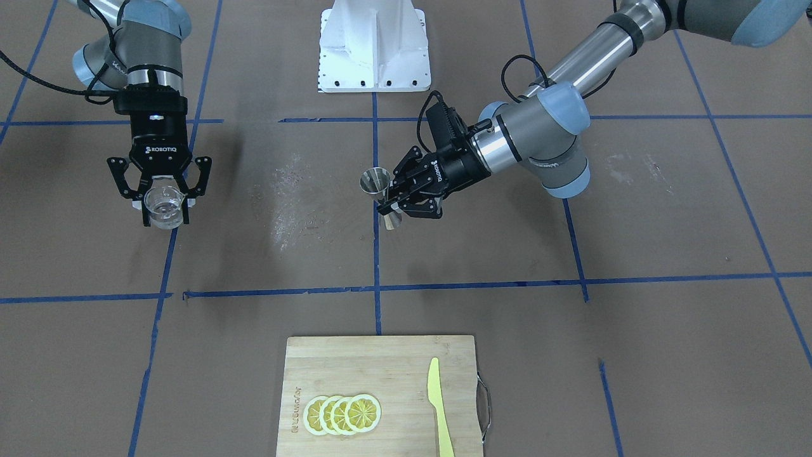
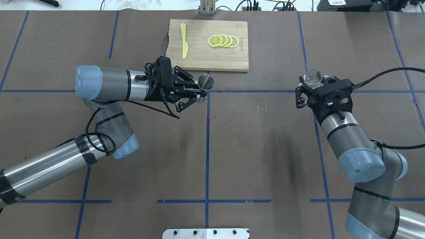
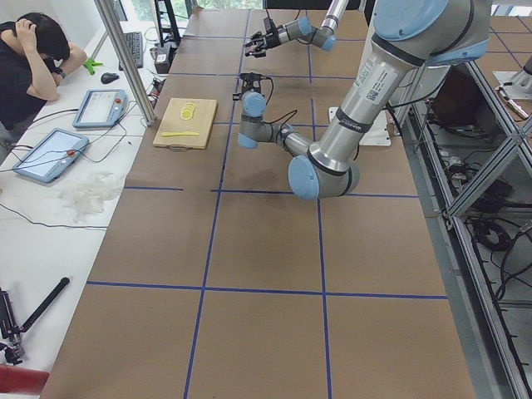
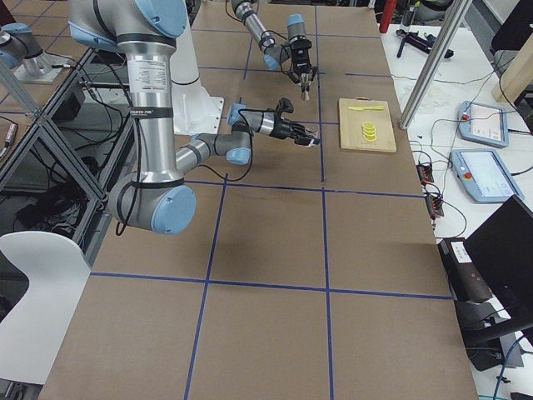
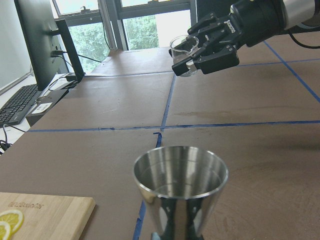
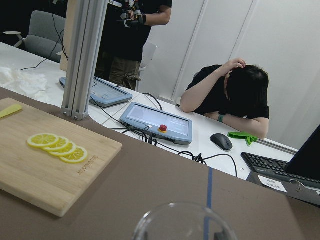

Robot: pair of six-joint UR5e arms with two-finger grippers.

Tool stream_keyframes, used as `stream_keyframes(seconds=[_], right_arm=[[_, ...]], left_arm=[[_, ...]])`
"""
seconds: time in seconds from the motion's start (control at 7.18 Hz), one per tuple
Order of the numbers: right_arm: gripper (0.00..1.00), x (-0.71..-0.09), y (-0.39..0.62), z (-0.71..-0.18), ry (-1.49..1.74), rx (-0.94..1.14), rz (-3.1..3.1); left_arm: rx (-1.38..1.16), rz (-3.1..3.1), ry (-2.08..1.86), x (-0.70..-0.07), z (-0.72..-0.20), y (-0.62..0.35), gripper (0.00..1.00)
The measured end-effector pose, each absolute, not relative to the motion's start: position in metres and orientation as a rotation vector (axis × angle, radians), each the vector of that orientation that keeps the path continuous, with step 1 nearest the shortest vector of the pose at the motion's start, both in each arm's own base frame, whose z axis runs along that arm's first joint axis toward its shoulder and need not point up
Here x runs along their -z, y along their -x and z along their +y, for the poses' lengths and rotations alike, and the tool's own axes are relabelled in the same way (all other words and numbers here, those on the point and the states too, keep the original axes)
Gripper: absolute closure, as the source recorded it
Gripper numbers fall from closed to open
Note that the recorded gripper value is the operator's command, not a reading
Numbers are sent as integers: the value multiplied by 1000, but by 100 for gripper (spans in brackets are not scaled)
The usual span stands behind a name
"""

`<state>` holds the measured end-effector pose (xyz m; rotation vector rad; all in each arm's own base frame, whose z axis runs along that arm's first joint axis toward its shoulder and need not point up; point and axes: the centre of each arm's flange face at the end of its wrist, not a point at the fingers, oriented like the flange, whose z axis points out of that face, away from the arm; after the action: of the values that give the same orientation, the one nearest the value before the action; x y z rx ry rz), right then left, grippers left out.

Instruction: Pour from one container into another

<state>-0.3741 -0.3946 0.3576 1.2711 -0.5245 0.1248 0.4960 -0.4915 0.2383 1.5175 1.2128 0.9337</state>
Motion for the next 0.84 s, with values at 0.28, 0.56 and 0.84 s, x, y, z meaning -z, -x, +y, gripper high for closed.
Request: stream_keyframes(seconds=[0.28,0.56,0.84], right_arm=[[100,-292,404,-409,-1288,-110,-536],[100,-229,433,-423,-1261,-76,-441],[100,-186,454,-426,-1242,-44,-333]], left_arm=[[-934,1212,-1515,-239,-492,-496,100],[-934,1211,-1512,-240,-492,-497,100],[-934,1209,-1509,-242,-492,-497,100]])
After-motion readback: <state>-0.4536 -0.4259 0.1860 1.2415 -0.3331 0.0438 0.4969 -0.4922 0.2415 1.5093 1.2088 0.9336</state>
